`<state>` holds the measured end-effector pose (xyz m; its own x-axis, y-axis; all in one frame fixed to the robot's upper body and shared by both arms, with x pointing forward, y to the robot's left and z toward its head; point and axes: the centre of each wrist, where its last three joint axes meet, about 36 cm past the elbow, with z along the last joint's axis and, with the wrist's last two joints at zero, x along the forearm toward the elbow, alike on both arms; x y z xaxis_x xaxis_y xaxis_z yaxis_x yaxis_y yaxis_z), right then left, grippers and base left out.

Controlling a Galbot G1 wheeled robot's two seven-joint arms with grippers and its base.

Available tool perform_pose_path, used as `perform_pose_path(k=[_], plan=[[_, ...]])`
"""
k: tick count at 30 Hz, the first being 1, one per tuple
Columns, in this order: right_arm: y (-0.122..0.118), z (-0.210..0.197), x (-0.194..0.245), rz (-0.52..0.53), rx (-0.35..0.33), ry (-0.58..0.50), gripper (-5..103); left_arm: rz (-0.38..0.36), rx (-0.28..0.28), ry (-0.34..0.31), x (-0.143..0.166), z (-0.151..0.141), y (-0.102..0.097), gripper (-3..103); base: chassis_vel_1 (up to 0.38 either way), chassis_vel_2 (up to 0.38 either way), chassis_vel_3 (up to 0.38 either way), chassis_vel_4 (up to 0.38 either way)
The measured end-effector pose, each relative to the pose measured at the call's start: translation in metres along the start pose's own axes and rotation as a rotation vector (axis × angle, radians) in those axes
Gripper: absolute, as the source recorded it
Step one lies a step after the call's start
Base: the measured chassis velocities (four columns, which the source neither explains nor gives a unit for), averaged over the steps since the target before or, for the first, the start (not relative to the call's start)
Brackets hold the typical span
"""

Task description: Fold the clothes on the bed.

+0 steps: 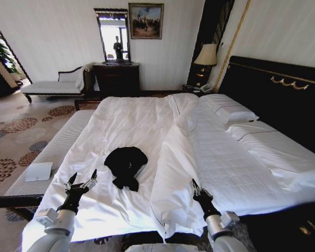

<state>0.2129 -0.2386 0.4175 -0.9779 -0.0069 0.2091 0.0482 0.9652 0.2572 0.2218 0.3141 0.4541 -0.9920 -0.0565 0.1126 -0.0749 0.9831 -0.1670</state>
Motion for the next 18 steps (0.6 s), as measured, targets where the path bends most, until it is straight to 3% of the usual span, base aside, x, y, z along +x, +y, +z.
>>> perform_pose_path(k=[4, 17, 18], plan=[[-0.012, -0.011, -0.001, 0.048, -0.016, -0.033, 1, -0.002, 0.001, -0.001, -0.001, 0.000, -0.001, 100, 0.000, 0.000, 0.000, 0.000], [-0.119, -0.054, -0.010, 0.336, -0.031, -0.180, 1, 0.000, -0.008, -0.006, -0.006, -0.004, -0.002, 100, 0.000, 0.000, 0.000, 0.000], [-0.119, -0.054, -0.010, 0.336, -0.031, -0.180, 1, 0.000, -0.008, -0.006, -0.006, -0.004, -0.002, 100, 0.000, 0.000, 0.000, 0.000]])
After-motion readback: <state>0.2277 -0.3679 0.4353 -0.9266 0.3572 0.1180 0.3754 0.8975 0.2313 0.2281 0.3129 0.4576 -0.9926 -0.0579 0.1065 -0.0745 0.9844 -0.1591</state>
